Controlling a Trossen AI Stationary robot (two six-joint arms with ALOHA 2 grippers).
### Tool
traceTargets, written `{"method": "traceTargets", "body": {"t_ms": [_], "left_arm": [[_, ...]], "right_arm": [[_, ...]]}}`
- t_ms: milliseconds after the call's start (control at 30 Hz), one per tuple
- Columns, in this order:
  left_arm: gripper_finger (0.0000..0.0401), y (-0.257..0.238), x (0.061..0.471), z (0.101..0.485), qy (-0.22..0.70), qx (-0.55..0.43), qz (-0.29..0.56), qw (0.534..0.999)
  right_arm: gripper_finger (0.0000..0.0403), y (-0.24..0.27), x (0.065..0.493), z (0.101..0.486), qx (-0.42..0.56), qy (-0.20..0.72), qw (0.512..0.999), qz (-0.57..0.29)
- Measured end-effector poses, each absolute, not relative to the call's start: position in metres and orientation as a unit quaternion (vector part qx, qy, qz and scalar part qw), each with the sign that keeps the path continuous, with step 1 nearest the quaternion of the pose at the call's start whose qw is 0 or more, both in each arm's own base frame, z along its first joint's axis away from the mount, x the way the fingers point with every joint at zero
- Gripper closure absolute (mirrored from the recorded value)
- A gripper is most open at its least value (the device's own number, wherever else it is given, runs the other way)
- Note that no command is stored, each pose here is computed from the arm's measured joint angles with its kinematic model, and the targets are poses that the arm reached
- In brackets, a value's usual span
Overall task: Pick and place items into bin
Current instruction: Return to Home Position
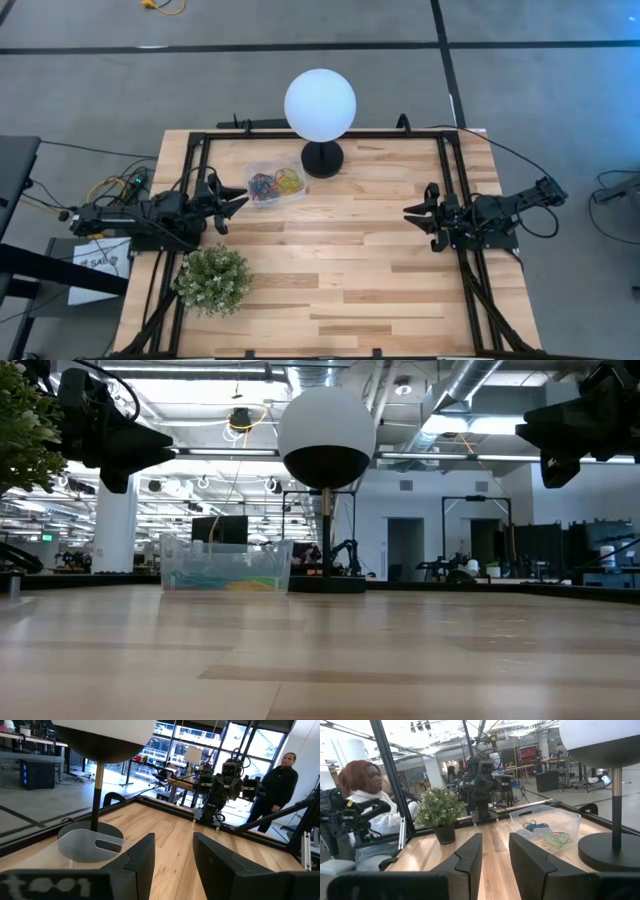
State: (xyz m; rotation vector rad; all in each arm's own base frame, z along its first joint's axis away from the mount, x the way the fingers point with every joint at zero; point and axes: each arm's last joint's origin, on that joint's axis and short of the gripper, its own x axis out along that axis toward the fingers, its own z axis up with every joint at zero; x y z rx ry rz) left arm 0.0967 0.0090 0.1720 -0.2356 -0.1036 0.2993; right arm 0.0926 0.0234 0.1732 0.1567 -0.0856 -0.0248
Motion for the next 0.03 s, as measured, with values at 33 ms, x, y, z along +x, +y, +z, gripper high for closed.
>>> {"method": "traceTargets", "body": {"t_ms": [33], "left_arm": [[0.0278,0.009,0.0966,0.1721,-0.052,-0.116,0.149,0.981]], "right_arm": [[0.0312,0.0234,0.0926,0.1733,0.078,-0.043,0.996,-0.012]]}}
